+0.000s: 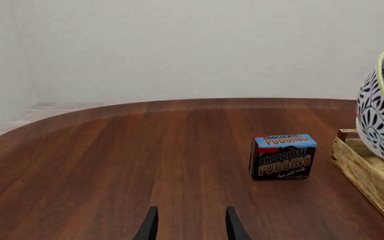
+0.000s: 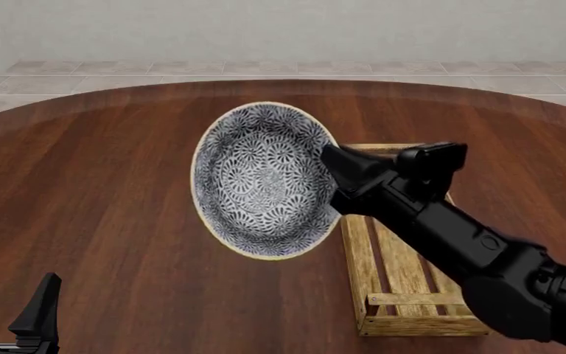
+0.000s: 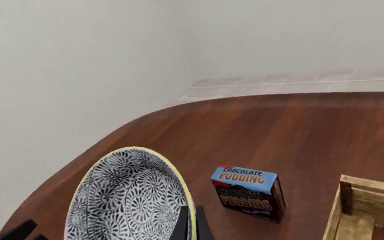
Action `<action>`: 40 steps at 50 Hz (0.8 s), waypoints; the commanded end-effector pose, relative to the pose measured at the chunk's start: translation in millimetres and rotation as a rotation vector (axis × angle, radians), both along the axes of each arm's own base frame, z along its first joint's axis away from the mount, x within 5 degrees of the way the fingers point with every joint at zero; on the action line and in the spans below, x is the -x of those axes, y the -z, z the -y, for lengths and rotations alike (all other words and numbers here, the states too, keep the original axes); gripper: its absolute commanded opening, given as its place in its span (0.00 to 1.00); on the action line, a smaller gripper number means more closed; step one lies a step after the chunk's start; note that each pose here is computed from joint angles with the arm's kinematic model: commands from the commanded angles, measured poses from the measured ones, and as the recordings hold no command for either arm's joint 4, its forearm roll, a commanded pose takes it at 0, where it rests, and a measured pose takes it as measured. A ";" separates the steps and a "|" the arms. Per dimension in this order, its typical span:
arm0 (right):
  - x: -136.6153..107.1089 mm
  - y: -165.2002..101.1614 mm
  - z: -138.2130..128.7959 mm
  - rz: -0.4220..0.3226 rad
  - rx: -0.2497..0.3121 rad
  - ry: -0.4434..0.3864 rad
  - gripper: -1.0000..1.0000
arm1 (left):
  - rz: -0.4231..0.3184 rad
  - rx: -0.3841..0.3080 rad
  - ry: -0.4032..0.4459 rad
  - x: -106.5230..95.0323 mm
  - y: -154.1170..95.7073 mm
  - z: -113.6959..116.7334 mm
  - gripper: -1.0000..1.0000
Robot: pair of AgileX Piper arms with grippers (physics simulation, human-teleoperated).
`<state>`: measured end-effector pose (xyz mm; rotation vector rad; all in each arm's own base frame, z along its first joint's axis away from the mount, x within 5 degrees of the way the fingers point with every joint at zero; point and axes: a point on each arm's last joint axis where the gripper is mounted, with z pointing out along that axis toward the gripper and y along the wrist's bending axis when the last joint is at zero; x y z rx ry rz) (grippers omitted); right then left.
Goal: Pick up the bowl on the left and put it in the tray.
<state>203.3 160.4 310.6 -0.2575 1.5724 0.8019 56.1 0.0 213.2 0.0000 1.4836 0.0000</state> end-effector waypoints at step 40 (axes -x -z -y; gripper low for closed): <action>23.6 2.9 48.7 -0.013 -0.050 0.112 0.00 | 0.000 0.000 0.000 0.0 0.0 0.0 1.00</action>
